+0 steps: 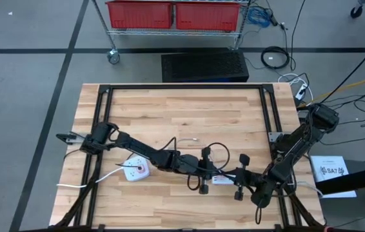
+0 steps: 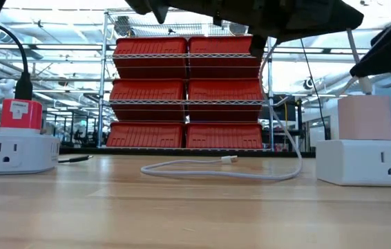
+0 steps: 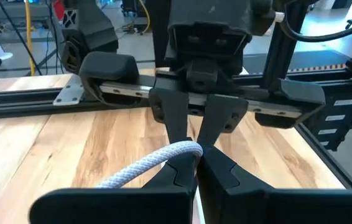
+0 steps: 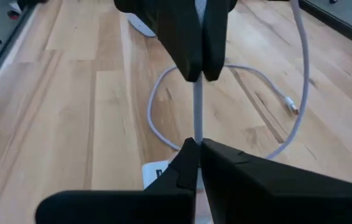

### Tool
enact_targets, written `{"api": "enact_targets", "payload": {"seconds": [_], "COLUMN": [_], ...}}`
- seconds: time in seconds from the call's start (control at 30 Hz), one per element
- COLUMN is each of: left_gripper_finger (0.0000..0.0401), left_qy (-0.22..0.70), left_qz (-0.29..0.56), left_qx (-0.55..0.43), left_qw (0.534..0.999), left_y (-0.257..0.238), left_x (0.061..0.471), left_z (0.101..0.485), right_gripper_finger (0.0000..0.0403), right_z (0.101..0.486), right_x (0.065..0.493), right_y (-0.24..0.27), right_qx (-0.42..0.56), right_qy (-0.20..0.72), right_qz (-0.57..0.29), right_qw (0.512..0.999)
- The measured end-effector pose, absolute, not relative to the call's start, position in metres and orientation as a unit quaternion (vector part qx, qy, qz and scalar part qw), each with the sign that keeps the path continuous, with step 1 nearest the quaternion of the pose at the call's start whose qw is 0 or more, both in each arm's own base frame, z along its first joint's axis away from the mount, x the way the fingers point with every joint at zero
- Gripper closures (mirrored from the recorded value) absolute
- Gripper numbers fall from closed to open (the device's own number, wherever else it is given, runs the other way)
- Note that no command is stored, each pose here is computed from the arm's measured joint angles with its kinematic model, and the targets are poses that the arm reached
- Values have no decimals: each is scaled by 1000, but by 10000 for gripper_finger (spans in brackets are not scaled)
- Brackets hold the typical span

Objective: Insert USB
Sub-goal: Insert the pink charger cable into the pink charger adapter on the right white outlet extension

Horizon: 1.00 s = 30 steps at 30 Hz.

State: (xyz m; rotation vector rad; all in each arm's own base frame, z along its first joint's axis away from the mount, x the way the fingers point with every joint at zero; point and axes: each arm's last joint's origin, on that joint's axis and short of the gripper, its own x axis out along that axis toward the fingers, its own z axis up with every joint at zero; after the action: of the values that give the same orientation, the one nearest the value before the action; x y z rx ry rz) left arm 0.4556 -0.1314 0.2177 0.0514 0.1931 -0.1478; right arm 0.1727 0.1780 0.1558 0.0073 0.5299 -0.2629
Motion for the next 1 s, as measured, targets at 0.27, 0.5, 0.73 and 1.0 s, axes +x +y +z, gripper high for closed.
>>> {"api": "enact_targets", "payload": {"seconds": [0.27,0.5,0.73,1.0], "left_gripper_finger": [395,395,395,395], "left_qy": [97,98,102,104], "left_qz": [-76,-79,-78,-81], "left_qx": [24,23,23,12], "left_qw": [992,992,992,991], "left_y": [-130,-131,-130,-131], "left_x": [456,456,456,456], "left_z": [218,217,217,216], "right_gripper_finger": [403,403,402,402], "right_z": [147,147,145,145], "right_x": [168,159,153,148], "right_y": [177,182,181,183], "right_qx": [11,14,19,26], "right_qy": [247,240,243,242], "right_qz": [-114,-106,-119,-118], "right_qw": [962,965,962,963]}}
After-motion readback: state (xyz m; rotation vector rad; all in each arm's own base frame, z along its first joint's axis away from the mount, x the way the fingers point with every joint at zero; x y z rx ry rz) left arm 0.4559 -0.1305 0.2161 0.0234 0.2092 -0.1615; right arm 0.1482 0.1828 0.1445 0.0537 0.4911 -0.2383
